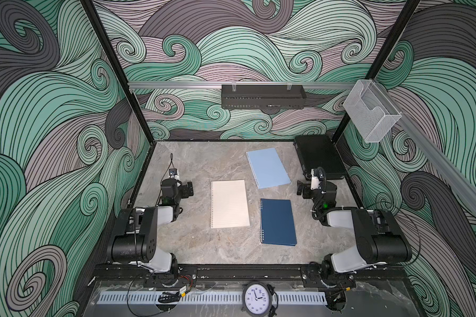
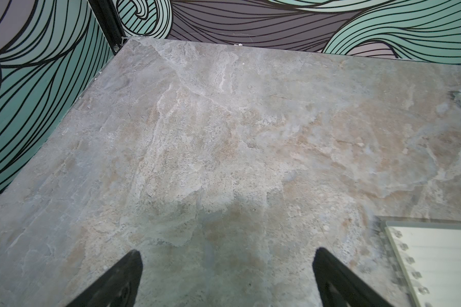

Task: Tear off pages from different notebooks
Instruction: Move the notebook to the center of the board.

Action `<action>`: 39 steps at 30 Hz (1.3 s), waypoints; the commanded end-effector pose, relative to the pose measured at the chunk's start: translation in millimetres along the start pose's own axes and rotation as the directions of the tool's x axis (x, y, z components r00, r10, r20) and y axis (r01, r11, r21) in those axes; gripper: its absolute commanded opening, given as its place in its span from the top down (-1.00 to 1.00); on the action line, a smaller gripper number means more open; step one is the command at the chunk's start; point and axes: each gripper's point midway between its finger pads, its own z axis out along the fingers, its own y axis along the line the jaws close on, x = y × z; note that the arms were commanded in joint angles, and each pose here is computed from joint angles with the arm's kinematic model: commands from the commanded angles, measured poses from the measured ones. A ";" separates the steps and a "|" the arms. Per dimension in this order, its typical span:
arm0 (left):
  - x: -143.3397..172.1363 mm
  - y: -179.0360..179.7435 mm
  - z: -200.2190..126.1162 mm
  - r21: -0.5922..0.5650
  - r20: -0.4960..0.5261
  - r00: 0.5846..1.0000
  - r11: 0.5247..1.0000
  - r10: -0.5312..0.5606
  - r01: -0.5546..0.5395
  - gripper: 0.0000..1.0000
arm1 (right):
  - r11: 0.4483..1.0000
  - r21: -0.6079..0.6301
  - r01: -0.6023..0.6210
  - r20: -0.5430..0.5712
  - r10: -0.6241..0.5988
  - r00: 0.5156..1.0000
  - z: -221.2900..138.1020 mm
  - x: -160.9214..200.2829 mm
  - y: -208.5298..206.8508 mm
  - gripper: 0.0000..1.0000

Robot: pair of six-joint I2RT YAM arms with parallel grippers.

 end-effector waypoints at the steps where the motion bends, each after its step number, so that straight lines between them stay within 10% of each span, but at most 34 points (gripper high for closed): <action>1: -13.7 -2.4 4.1 0.013 0.028 1.000 1.000 0.004 -0.004 -0.97 | 1.000 -0.005 0.007 0.016 -0.007 1.000 2.6 -7.0 -0.6 -1.00; 12: -27.3 15.7 -4.3 -0.097 -0.027 0.999 0.995 -0.033 0.031 -0.97 | 0.991 0.134 -0.010 -0.035 0.015 0.999 -1.0 -24.6 -19.1 -1.00; 20: -137.7 -6.1 -59.0 -0.059 0.034 0.990 0.988 -0.140 0.141 -0.97 | 0.996 0.092 -0.012 -0.063 0.018 0.998 -42.7 -116.6 2.3 -1.00; 25: -162.6 -14.9 -91.4 -0.080 -0.107 0.964 0.968 -0.245 0.237 -0.97 | 0.998 0.012 -0.069 -0.124 0.070 0.990 -76.0 -136.8 32.4 -1.00; 39: 0.2 -93.2 -138.8 -0.023 -0.524 0.797 0.940 -0.300 0.339 -0.80 | 0.891 -0.374 -0.256 -0.443 0.071 0.894 -152.7 -34.9 167.3 -0.86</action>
